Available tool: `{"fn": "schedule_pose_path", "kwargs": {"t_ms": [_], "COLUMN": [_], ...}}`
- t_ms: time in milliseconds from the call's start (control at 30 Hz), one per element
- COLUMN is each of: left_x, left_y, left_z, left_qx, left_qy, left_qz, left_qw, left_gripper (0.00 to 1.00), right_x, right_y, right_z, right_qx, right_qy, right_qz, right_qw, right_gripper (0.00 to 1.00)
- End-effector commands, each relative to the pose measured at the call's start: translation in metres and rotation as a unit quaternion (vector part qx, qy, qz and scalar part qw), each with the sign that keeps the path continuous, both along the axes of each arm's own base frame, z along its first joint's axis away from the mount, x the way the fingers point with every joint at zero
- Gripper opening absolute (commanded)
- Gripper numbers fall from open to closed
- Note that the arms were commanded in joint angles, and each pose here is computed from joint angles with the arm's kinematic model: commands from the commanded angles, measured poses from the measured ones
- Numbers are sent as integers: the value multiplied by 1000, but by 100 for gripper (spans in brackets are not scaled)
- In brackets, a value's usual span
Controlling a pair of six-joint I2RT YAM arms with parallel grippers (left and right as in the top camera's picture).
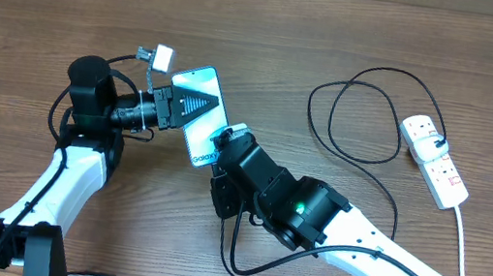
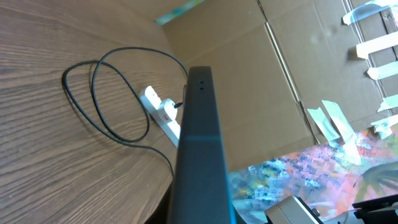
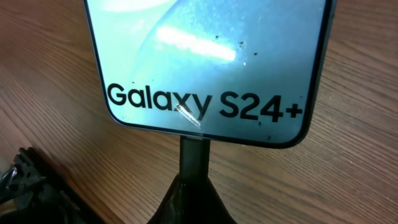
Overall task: Plug charger to phone and switch on socket
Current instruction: 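Push the plug into the phone's port with the right gripper, then lower the phone flat onto the table with the left gripper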
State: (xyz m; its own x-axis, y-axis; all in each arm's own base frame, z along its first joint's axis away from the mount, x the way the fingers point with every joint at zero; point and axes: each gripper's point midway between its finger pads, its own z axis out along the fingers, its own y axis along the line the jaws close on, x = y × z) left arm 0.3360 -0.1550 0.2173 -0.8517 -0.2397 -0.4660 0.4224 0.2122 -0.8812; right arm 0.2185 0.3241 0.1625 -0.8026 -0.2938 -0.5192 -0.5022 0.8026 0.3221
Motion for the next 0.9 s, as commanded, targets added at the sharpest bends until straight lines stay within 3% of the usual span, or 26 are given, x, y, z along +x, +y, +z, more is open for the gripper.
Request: {"fn": "schedule_pose_path", "kwargs": {"t_ms": [0,133,300,467,600,733,867], "left_x": [-28,-29,-15,-3,0,-1,4], "left_y": [-25,-28,-26,-30,-47,-67,-70], "left_z": [2,1,-3,-7,-5,-6,-40], "left_qx": [-8,-12,-16,-17,-7,28,110], "left_qy": [-15,6,64,102,83,40,52], "left_qz": [-82,-81,-36,6,15,5,-14], "left_qw": [996,997,997,995,996,999,992], "left_gripper": [4,4,4,4,4,4,4], "right_x": [24,22,9,-6,-19,-31,-43], "right_y": [22,19,9,-7,-36,-69,-109], "right_z": [62,60,63,91,115,136,154], "right_qx": [77,69,65,88,93,100,98], "right_qy": [-74,-69,-52,-61,-79,-99,-132], "right_qz": [-8,-8,2,8,-4,-21,-51], "right_qw": [994,995,997,994,993,990,985], "right_gripper": [4,4,15,41,60,66,67]}}
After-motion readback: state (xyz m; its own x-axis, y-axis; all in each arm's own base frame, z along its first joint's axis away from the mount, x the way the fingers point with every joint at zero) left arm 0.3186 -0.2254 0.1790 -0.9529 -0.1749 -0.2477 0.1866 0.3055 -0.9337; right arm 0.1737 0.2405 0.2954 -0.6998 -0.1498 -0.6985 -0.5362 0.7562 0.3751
